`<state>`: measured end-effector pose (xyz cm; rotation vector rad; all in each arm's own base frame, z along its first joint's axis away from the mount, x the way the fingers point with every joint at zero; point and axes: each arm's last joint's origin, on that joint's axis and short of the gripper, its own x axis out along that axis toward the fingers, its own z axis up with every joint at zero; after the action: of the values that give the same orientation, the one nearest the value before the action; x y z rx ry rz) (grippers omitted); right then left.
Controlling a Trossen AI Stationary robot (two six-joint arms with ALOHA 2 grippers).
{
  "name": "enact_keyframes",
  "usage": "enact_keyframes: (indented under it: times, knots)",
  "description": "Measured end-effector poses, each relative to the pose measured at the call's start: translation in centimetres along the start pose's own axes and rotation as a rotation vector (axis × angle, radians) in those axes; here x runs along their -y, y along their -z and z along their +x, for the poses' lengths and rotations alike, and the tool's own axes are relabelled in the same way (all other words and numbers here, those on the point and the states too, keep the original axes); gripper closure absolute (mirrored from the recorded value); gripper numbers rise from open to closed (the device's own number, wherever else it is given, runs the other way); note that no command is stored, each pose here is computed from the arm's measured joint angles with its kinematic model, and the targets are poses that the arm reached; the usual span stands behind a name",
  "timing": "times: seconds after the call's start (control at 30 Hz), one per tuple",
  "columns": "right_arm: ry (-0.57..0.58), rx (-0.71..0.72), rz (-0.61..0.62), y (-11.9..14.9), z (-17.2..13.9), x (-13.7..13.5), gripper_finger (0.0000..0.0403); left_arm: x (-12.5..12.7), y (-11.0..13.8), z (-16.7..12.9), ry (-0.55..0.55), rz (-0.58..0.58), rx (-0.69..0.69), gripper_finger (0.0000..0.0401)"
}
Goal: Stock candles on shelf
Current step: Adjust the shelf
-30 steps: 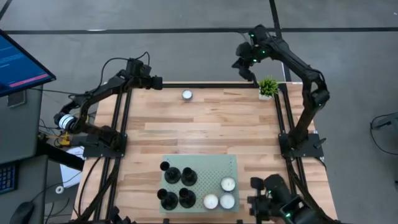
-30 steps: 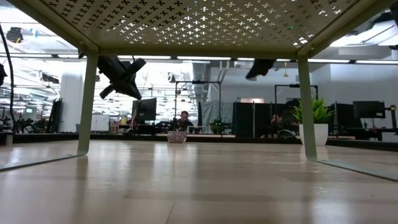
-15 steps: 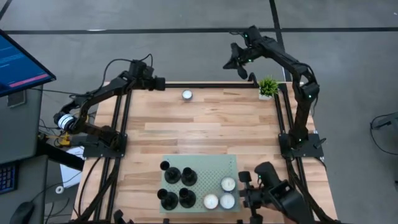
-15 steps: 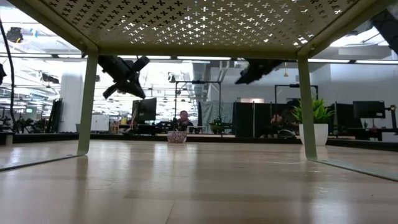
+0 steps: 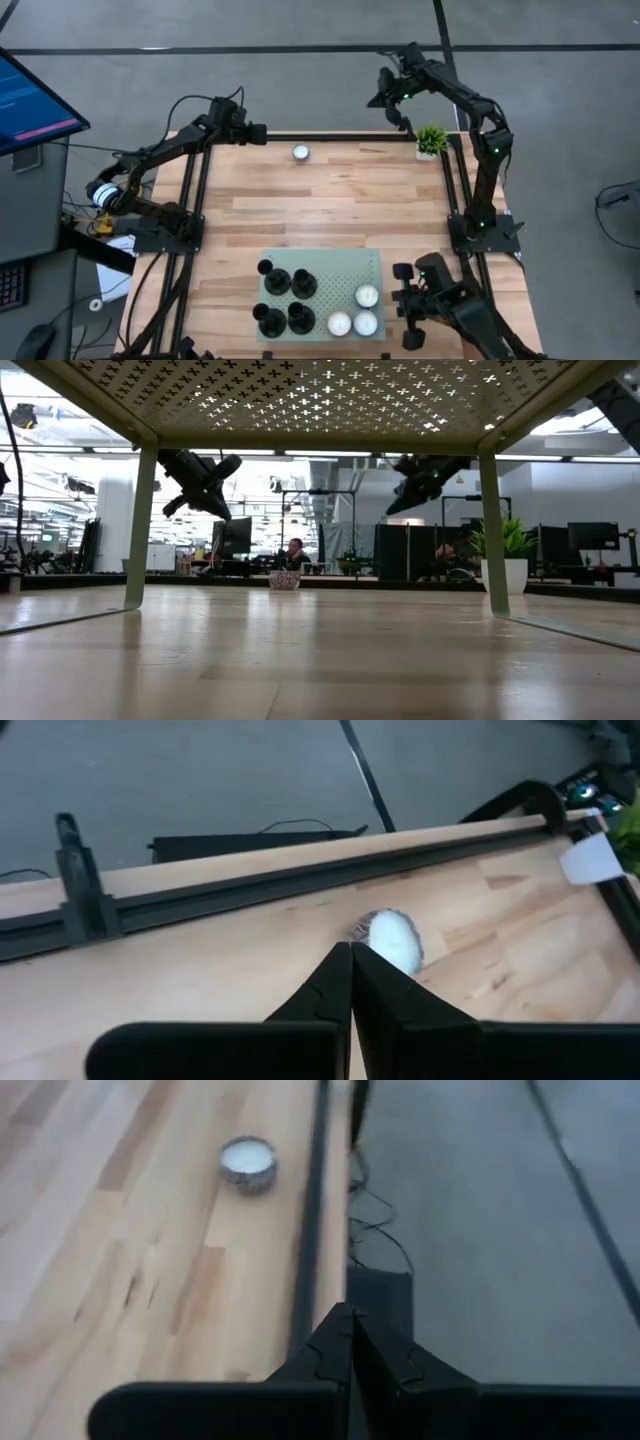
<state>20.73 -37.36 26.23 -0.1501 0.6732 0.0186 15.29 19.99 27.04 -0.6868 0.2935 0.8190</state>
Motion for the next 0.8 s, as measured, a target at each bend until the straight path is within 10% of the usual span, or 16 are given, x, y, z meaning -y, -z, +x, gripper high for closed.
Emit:
enact_keyframes:
  times: [0.5,0.8]
  knots:
    - [-0.09,-0.128,-0.086,6.5,6.0,1.4,0.0403,0.1,0.0,0.0,0.004,-0.024,-0.003,0.0393]
    - [-0.142,-0.128,0.065,7.6,8.0,1.0,0.0403,0.0,0.0,0.0,-0.01,-0.016,0.004,0.0396]
